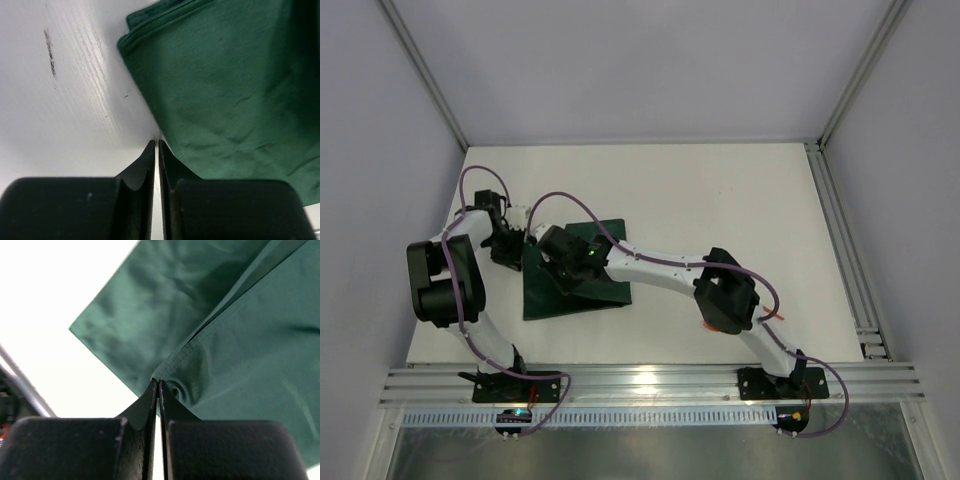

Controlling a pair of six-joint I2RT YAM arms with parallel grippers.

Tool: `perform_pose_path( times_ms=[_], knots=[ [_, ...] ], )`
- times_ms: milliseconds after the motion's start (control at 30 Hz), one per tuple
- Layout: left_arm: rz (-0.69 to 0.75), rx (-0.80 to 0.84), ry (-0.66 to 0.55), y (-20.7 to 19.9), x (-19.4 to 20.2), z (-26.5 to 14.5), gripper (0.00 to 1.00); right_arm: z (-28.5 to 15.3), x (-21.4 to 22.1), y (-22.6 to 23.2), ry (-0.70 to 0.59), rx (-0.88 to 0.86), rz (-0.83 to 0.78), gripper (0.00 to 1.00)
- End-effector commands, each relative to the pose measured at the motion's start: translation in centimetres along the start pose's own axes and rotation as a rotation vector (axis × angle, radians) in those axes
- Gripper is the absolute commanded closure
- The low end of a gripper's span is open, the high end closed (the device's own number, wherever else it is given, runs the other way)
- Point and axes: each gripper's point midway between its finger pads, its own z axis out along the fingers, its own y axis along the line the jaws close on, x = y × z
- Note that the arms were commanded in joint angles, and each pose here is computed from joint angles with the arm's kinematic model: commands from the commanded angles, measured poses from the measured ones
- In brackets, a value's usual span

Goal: Fold the napkin into a case and place the utensils inside
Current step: Fold the rectangle-folded napkin at the center of the board.

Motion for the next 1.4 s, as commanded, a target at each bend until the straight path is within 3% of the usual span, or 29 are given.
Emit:
perform_pose_path(
  times_ms=[0, 333, 700, 1267, 1367],
  knots=[
    [-0.011, 0.095, 0.038, -1.5, 0.9, 1.8, 0.95, -0.1, -3.6, 3.8, -0.117, -0.143, -0.031, 0.96],
    [-0.010, 0.117, 0.042, -1.8, 0.9, 1.9, 1.00, 2.0, -4.1, 7.5, -0.150, -0.302, -0.032, 0.96],
    [-0.005, 0.118, 0.048, -1.8, 1.0, 2.1, 1.00, -0.1, -7.2, 9.1, -0.276, -0.380, -0.045, 0.96],
    [0.006, 0.109, 0.052, -1.5, 1.1, 1.9, 1.00, 5.1, -3.4, 9.0, -0.175, -0.404, 0.001, 0.96],
    [0.010, 0.086, 0.051, -1.2, 1.0, 1.6, 0.96, 5.9, -2.6, 8.8, -0.153, -0.394, 0.010, 0.96]
  ],
)
